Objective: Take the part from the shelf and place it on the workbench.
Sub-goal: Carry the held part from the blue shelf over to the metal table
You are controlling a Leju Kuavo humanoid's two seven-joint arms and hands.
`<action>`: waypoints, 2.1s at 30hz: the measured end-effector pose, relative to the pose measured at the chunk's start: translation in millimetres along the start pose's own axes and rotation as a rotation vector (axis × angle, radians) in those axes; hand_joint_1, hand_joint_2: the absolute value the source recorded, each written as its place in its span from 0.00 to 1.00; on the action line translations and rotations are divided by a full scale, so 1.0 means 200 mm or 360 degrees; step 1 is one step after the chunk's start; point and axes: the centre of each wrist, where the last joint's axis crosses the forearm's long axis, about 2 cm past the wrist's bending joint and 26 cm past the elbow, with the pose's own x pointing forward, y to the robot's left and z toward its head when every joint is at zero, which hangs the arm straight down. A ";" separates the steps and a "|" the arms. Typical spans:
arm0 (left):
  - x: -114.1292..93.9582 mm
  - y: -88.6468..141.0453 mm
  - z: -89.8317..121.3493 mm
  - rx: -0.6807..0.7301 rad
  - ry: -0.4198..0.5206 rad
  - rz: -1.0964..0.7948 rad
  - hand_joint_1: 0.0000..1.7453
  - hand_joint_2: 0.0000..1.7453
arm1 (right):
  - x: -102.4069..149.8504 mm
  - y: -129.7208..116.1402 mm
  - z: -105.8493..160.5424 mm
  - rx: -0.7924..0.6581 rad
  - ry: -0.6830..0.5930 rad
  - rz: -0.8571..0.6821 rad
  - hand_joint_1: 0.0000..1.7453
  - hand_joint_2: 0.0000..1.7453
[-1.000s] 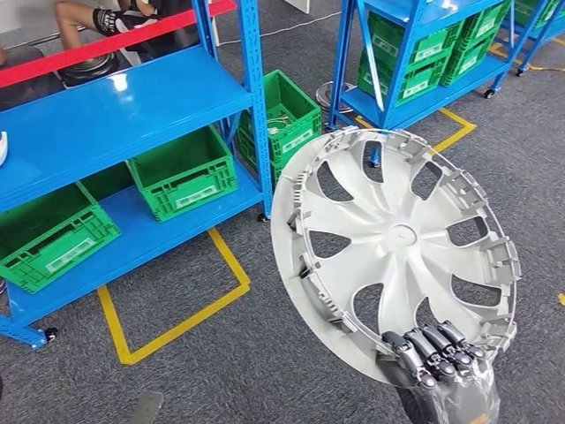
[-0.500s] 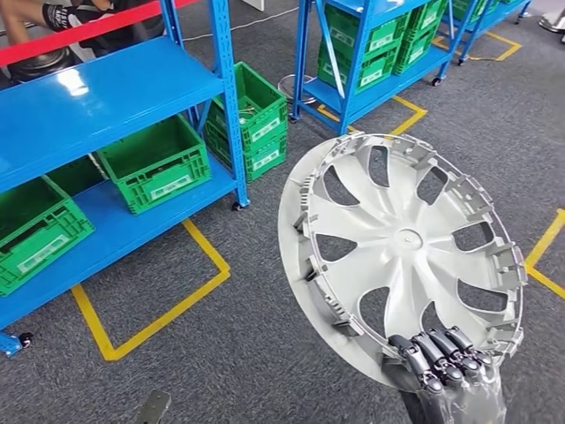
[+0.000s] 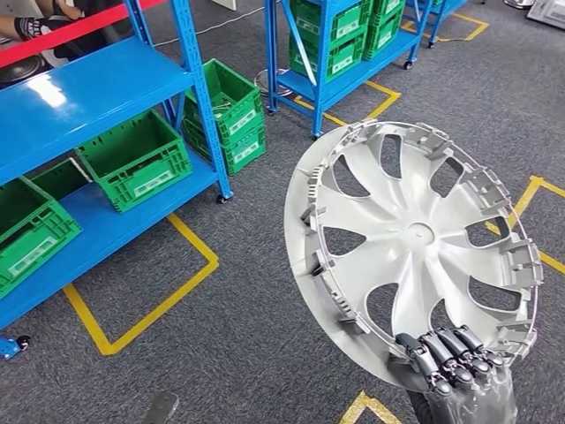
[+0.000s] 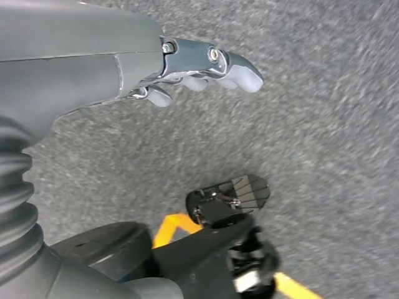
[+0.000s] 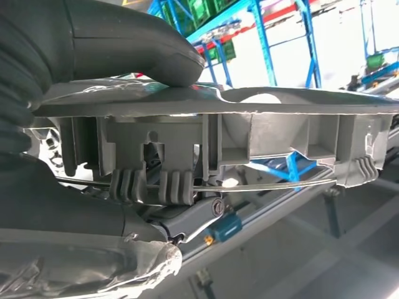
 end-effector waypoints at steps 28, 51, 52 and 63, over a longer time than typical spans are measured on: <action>-0.01 0.04 0.00 -0.0019 -0.0046 0.0031 0.00 1.00 | 0.01 -0.02 -0.03 -0.0045 0.0030 -0.0011 1.00 1.00; -0.07 0.05 0.02 -0.0031 -0.0033 0.0023 0.00 1.00 | -0.02 -0.06 -0.03 -0.0061 0.0015 0.0064 1.00 1.00; -0.07 0.05 0.02 -0.0028 -0.0027 0.0019 0.00 1.00 | -0.02 -0.06 -0.03 -0.0063 0.0015 0.0070 1.00 1.00; -0.09 0.06 0.03 -0.0006 -0.0010 -0.0006 0.00 1.00 | -0.02 -0.08 -0.03 -0.0067 0.0046 0.0104 1.00 1.00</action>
